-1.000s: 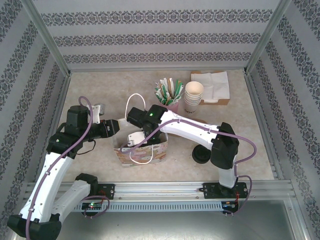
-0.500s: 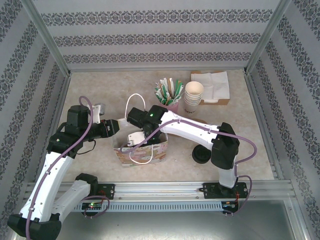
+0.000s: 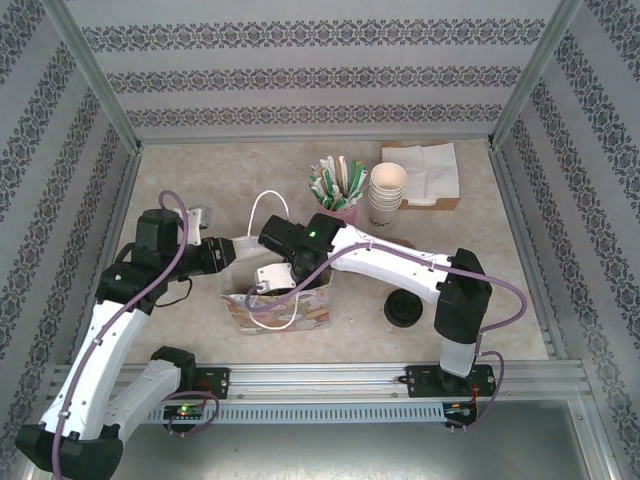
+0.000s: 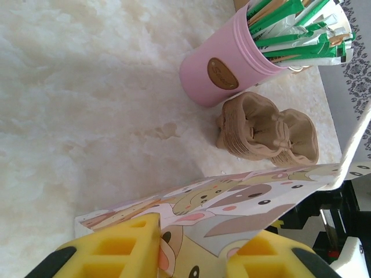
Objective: Pack the takeout coffee
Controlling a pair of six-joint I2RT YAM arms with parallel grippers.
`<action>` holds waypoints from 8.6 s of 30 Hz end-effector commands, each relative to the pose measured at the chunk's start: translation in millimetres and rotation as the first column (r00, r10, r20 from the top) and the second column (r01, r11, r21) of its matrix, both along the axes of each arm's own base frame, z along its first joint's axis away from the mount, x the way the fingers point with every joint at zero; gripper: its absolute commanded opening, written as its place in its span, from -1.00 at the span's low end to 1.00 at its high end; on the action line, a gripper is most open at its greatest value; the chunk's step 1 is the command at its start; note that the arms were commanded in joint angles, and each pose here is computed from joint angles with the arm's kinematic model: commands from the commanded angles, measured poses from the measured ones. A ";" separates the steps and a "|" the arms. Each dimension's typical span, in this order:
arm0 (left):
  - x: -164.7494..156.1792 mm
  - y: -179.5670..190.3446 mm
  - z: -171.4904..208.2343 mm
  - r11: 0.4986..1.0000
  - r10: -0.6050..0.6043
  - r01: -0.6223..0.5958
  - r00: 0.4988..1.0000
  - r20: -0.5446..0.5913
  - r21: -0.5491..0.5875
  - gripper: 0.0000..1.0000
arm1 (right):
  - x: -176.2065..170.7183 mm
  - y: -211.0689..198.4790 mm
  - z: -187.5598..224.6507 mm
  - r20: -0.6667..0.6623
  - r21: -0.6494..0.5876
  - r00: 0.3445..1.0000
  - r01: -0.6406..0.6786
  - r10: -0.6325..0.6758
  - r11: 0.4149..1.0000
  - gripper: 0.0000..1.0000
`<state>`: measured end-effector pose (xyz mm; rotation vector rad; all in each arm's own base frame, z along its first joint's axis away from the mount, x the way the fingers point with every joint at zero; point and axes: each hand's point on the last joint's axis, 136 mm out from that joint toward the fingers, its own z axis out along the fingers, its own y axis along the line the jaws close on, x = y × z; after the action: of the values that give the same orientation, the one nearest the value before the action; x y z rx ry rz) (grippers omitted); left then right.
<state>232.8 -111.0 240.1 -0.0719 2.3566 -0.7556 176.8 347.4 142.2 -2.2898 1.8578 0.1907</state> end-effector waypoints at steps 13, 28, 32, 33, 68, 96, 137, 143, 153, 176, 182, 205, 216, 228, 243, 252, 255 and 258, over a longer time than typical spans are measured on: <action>3.4 -2.8 0.3 1.000 -0.004 0.004 1.000 0.004 0.001 -0.56 | -20.5 -5.3 -32.7 -0.073 -0.080 0.996 -0.055 0.049 0.995 -0.02; 3.1 -2.5 -1.9 1.000 -0.001 0.001 1.000 -0.005 0.002 -0.56 | -36.8 -21.0 -62.0 -0.140 -0.143 0.990 -0.052 0.031 0.988 -0.03; 3.2 -2.6 -1.7 1.000 0.000 0.000 1.000 -0.005 0.001 -0.56 | -42.7 -15.6 -63.1 -0.162 -0.096 0.986 -0.045 0.029 0.994 -0.03; 3.2 -2.9 -2.1 1.000 0.000 0.000 1.000 -0.007 0.001 -0.56 | -43.9 -16.3 -65.8 -0.168 -0.098 0.985 -0.045 0.028 0.994 -0.03; -2.1 -3.4 4.1 1.000 -0.002 0.002 1.000 -0.001 0.002 -0.56 | -14.8 5.1 -9.7 0.010 0.060 1.000 0.022 -0.022 0.998 0.77; 2.1 -3.8 8.3 1.000 -0.003 0.003 1.000 0.015 0.022 -0.57 | -16.8 7.7 31.5 -0.052 0.138 0.991 0.126 -0.120 0.982 0.84; 8.7 -8.2 18.7 0.976 -0.061 0.046 0.996 0.063 0.214 -0.79 | -1.9 36.4 88.4 -0.134 0.279 0.945 0.326 -0.299 0.903 0.50; 10.1 -7.3 19.3 0.973 -0.056 0.039 0.996 0.069 0.226 -0.79 | -0.3 37.5 96.1 -0.133 0.295 0.942 0.335 -0.308 0.895 0.33; 11.5 -5.5 18.2 0.973 -0.041 0.026 0.997 0.064 0.230 -0.79 | -4.4 31.6 109.2 -0.135 0.311 0.941 0.337 -0.309 0.889 0.32; 14.9 -3.4 18.7 0.972 -0.022 0.004 0.997 0.072 0.234 -0.77 | -12.9 4.0 151.4 -0.099 0.389 0.937 0.345 -0.334 0.854 0.34; 18.5 -3.2 19.3 0.971 -0.017 -0.003 0.996 0.083 0.238 -0.76 | -19.0 -3.7 162.9 -0.112 0.418 0.935 0.353 -0.338 0.837 0.34; 34.2 -12.5 25.1 0.973 -0.051 0.017 0.989 0.141 0.231 -0.70 | 5.2 -58.1 201.8 0.001 0.595 0.843 0.432 -0.538 0.678 0.44; 32.6 -12.7 26.9 0.972 -0.062 0.026 0.987 0.147 0.234 -0.48 | 33.8 -92.2 215.9 -0.056 0.652 0.725 0.547 -0.687 0.525 0.44; 29.0 -16.7 38.5 0.978 -0.077 0.042 0.984 0.162 0.206 -0.16 | 80.8 -151.0 254.3 -0.150 0.810 0.449 0.566 -0.881 0.151 0.29; 14.2 -9.2 78.0 0.987 -0.052 0.008 0.962 0.270 0.163 0.35 | 157.1 -204.7 220.1 -0.403 0.690 0.213 0.709 -0.890 -0.143 0.26; 5.0 -0.2 87.4 0.988 -0.019 -0.030 0.951 0.310 0.150 0.28 | 192.4 -170.6 185.4 -0.436 0.609 0.281 0.792 -0.855 -0.051 -0.15; 2.6 0.4 82.4 0.989 -0.015 -0.031 0.955 0.296 0.147 0.20 | 197.2 -153.7 179.8 -0.444 0.588 0.327 0.809 -0.834 0.004 -0.28; 0.6 -0.9 79.6 0.989 -0.023 -0.019 0.958 0.285 0.144 0.15 | 198.7 -134.7 171.6 -0.420 0.580 0.386 0.810 -0.821 0.084 -0.31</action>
<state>238.3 -110.3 323.0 0.0960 2.1126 -0.5382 378.9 189.0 296.7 -0.3418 2.2346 0.5199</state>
